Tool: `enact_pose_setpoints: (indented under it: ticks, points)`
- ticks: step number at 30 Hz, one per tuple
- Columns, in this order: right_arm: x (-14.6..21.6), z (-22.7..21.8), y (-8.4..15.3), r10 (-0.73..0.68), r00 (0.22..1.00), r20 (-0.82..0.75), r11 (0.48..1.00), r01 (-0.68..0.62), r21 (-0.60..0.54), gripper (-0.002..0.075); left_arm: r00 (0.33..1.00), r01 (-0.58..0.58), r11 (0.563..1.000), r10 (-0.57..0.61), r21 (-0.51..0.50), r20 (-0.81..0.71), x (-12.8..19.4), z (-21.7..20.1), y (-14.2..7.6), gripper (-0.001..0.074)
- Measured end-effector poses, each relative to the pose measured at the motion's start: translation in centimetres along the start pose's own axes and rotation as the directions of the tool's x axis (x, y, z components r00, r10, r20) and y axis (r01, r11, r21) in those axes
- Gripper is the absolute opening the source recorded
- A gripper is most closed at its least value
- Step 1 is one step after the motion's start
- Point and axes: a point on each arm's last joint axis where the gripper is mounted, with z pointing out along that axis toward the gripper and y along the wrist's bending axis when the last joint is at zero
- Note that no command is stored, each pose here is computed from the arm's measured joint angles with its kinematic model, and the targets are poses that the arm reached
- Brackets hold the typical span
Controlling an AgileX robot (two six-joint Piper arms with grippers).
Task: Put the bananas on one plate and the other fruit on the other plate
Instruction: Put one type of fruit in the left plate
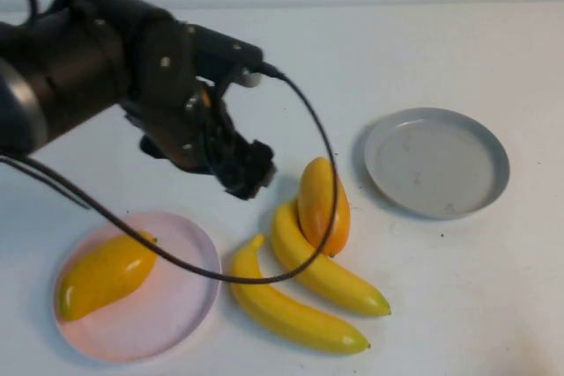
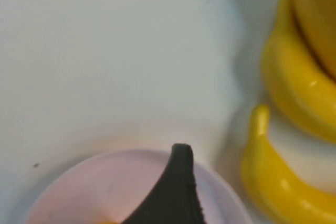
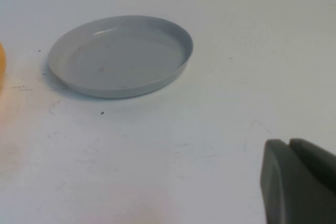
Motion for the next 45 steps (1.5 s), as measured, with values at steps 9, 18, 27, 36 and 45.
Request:
enact_pose_setpoints:
  ticks: [9, 18, 27, 36, 45]
  points:
    - [0.0, 0.0, 0.0, 0.0, 1.0, 0.0, 1.0, 0.0, 0.0, -0.0017, 0.999, 0.046, 0.997, -0.045, 0.069, -0.02, -4.1, 4.1, -6.0, 0.0639]
    - [0.0, 0.0, 0.0, 0.0, 1.0, 0.0, 1.0, 0.0, 0.0, -0.0017, 0.995, 0.101, 0.99, -0.099, 0.095, -0.026, -6.6, 6.4, -6.8, 0.0639]
    - [0.0, 0.0, 0.0, 0.0, 1.0, 0.0, 1.0, 0.0, 0.0, -0.0017, 0.991, 0.107, 0.991, -0.099, 0.085, -0.092, -6.4, 9.0, -7.1, 0.0639]
    - [0.0, 0.0, 0.0, 0.0, 1.0, 0.0, 1.0, 0.0, 0.0, -0.0017, 0.989, 0.1, 0.992, -0.091, 0.077, -0.112, -6.2, 11.3, -7.3, 0.0639]
    - [0.0, 0.0, 0.0, 0.0, 1.0, 0.0, 1.0, 0.0, 0.0, -0.0017, 0.99, 0.071, 0.995, -0.061, 0.073, -0.129, -6.0, 12.4, -7.4, 0.0592]
